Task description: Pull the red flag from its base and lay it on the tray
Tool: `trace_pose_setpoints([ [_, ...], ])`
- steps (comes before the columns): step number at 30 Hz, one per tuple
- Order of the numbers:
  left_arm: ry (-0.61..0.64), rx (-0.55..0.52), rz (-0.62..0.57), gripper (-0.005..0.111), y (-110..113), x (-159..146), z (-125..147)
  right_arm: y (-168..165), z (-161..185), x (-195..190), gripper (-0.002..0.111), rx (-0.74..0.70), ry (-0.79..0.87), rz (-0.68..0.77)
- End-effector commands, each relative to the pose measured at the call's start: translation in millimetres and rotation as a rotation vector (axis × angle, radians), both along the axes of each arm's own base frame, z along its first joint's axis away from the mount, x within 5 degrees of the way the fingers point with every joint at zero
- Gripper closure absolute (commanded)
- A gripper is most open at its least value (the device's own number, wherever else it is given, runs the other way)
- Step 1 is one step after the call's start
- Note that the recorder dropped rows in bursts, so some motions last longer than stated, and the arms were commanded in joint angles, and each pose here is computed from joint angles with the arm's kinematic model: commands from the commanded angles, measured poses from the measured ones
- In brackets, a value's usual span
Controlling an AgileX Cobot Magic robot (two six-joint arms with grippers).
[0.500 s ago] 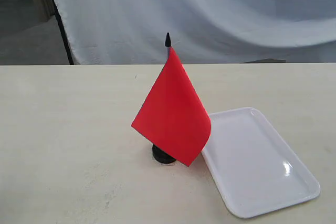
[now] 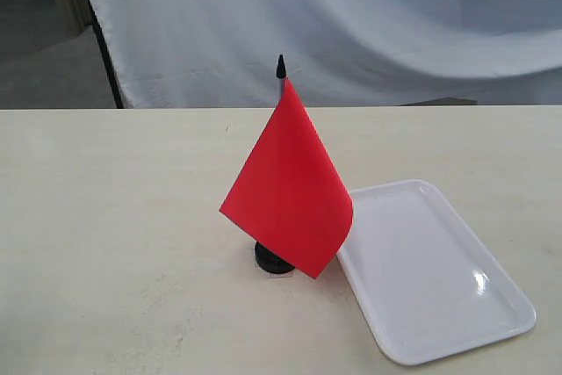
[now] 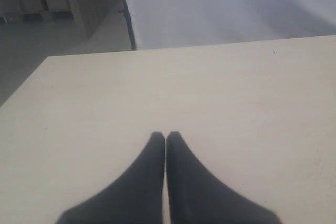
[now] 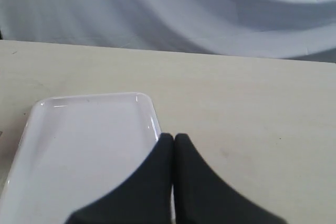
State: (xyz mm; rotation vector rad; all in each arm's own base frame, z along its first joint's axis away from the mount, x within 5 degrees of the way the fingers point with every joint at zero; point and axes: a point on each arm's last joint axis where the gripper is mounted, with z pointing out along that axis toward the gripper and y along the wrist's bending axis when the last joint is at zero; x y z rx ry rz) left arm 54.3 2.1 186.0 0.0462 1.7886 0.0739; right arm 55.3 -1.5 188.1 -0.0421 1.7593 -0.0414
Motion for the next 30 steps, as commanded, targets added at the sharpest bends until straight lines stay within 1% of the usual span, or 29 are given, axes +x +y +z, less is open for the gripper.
trace_pose_setpoints([
  [1,-0.007,-0.001,-0.001,0.105,0,0,0,1,10,1,0.109,-0.009,-0.105,0.006],
  [5,-0.007,-0.001,-0.001,0.105,0,0,0,3,24,1,0.109,-0.007,-0.262,0.028],
  [8,-0.007,-0.001,-0.001,0.105,0,0,0,5,40,-2,0.109,0.009,-0.442,0.052],
  [10,-0.007,-0.001,-0.001,0.105,0,0,0,5,47,-4,0.109,0.067,-0.520,0.063],
  [13,-0.007,-0.001,-0.001,0.105,0,0,0,4,58,-8,0.109,0.232,-0.644,0.075],
  [15,-0.007,-0.001,-0.001,0.105,0,0,0,4,57,-8,0.109,0.390,-0.629,0.097],
  [16,-0.007,-0.001,-0.001,0.105,0,0,0,4,54,-7,0.109,0.470,-0.588,0.099],
  [17,-0.007,-0.001,-0.001,0.105,0,0,0,4,51,-5,0.109,0.514,-0.551,0.093],
  [19,-0.007,-0.001,-0.001,0.105,0,0,0,4,51,-5,0.109,0.505,-0.544,0.091],
  [21,-0.007,-0.001,-0.001,0.105,0,0,0,5,56,-8,0.109,0.491,-0.604,0.119],
  [23,-0.007,-0.001,-0.001,0.105,0,0,0,8,65,-12,0.109,0.483,-0.700,0.179],
  [25,-0.007,-0.001,-0.001,0.105,0,0,0,11,69,-10,0.109,0.475,-0.731,0.221],
  [27,-0.007,-0.001,-0.001,0.105,0,0,0,12,69,-1,0.109,0.478,-0.693,0.222],
  [30,-0.007,-0.001,-0.001,0.105,0,0,0,14,62,19,0.109,0.462,-0.578,0.202],
])
